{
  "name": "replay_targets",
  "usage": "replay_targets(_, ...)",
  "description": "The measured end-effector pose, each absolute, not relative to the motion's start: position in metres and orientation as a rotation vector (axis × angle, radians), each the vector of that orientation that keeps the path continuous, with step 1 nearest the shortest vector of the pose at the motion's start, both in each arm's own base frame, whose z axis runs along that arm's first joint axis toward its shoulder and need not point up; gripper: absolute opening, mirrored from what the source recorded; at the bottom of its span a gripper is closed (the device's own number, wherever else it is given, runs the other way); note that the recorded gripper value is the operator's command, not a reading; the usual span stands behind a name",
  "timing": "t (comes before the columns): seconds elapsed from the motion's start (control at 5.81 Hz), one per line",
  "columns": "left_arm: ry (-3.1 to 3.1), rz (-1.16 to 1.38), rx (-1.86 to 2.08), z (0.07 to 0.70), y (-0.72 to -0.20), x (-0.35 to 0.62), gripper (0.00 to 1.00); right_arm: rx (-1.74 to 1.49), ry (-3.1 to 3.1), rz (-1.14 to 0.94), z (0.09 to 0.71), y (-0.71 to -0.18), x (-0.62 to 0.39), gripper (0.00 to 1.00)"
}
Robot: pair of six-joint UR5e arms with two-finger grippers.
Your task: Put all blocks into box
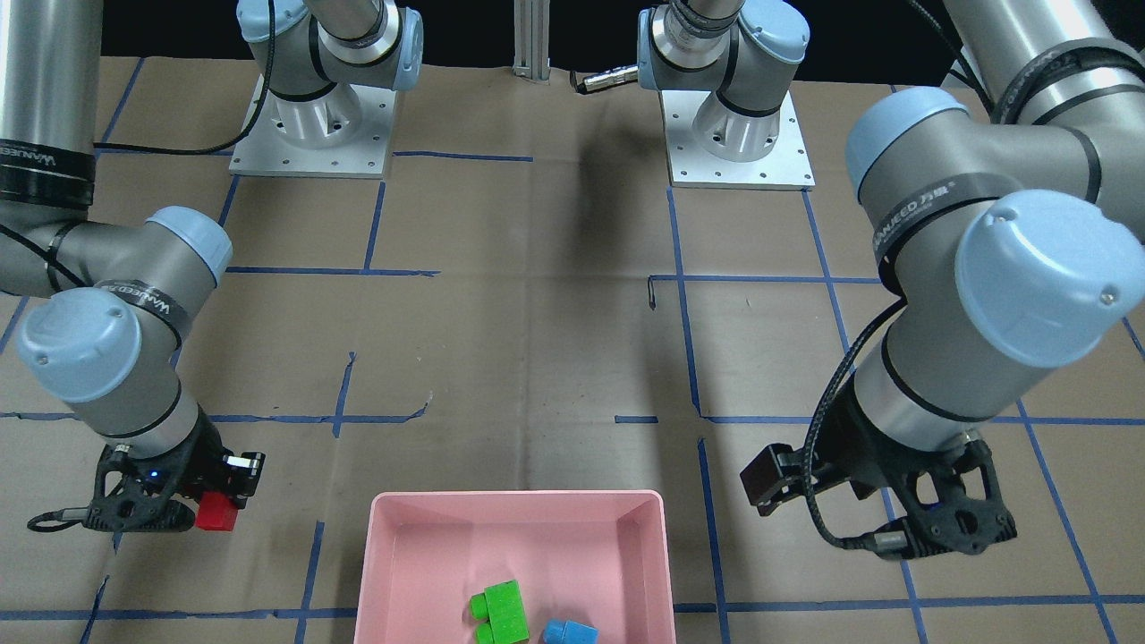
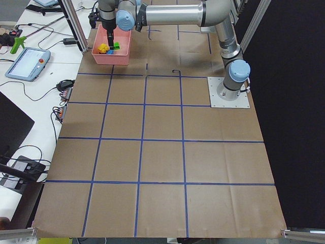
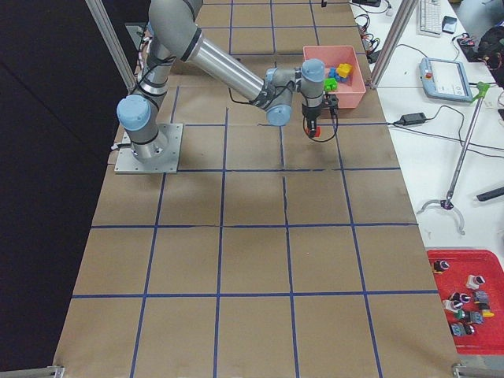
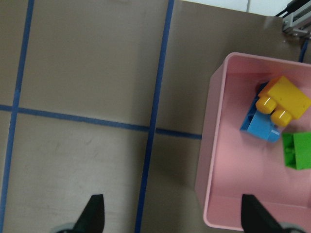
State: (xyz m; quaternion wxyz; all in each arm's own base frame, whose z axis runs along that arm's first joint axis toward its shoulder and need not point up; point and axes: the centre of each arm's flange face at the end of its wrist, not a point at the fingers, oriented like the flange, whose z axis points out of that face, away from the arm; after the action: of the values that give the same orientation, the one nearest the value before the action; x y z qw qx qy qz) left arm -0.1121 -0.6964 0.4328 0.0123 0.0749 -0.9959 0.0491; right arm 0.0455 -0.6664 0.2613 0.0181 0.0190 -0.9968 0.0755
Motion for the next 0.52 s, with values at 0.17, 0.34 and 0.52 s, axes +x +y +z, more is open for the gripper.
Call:
replay_targets(0.17,-3.111,0.112,0.203,0.438,-0.666,-0.105,1.00,0.161,-3.089,0.267,0.309,-0.688,0.069,0.07)
replay_targets(0.34,-3.117,0.074,0.175,0.443,-0.632,-0.105,1.00,0.292,-3.078,0.333,0.348,-0.700,0.114,0.06)
replay_targets(0.52,-3.123,0.050,0.156,0.453,-0.600,-0.108,1.00,0.426,-3.078,0.375,0.359,-0.703,0.173,0.06)
